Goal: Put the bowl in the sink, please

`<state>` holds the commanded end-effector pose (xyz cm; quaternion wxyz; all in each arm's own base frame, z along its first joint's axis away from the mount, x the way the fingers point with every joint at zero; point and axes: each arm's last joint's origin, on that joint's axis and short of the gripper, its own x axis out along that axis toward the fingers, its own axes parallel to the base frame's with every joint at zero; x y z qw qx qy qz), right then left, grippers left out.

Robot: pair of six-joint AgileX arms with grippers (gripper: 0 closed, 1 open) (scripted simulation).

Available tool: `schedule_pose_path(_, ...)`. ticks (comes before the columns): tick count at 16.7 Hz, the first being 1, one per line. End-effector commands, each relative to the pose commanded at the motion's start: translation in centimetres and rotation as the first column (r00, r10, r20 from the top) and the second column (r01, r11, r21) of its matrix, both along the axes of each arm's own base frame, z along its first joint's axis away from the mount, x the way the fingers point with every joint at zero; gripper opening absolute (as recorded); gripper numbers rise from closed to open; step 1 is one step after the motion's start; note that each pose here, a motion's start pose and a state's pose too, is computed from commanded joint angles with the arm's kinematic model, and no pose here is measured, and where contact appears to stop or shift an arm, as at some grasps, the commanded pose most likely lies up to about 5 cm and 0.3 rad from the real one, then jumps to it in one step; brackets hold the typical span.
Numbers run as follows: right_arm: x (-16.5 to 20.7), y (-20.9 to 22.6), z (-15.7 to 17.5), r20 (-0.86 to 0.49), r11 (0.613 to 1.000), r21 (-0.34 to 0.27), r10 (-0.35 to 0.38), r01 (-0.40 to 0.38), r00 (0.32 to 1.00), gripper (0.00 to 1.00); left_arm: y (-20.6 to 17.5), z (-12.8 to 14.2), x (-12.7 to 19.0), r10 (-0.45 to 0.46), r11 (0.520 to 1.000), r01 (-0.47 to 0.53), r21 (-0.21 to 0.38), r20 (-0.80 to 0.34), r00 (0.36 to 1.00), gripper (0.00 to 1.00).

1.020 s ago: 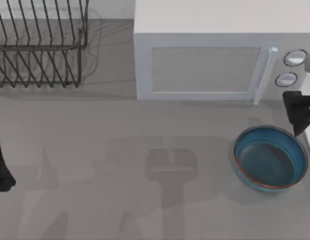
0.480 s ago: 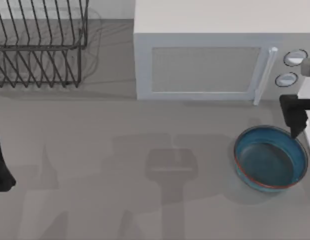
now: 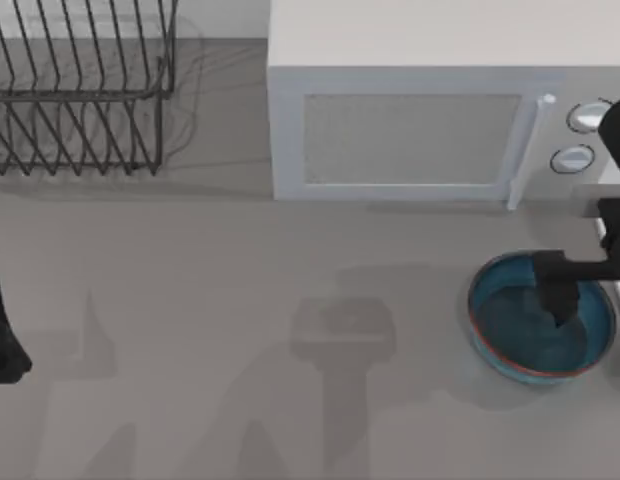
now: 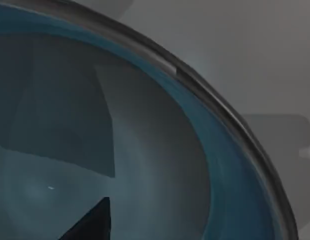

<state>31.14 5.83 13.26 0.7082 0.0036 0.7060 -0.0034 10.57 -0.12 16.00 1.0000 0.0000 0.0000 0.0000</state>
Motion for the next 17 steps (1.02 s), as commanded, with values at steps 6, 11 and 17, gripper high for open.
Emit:
schedule_pose_path(6, -0.08, -0.01, -0.35, -0.003, 1.0, -0.001, 0.0, 0.0, 1.0, 0.92, 0.0, 0.0, 0.0, 0.0, 1.0, 0.0, 0.0, 0.0, 1.0, 1.0)
schedule_pose_path(11, -0.08, -0.01, -0.35, -0.003, 1.0, -0.001, 0.0, 0.0, 1.0, 0.55, 0.0, 0.0, 0.0, 0.0, 1.0, 0.0, 0.0, 0.0, 1.0, 1.0)
schedule_pose_path(17, -0.08, -0.01, -0.35, -0.003, 1.0, -0.001, 0.0, 0.0, 1.0, 0.1, 0.0, 0.0, 0.0, 0.0, 1.0, 0.0, 0.0, 0.0, 1.0, 1.0)
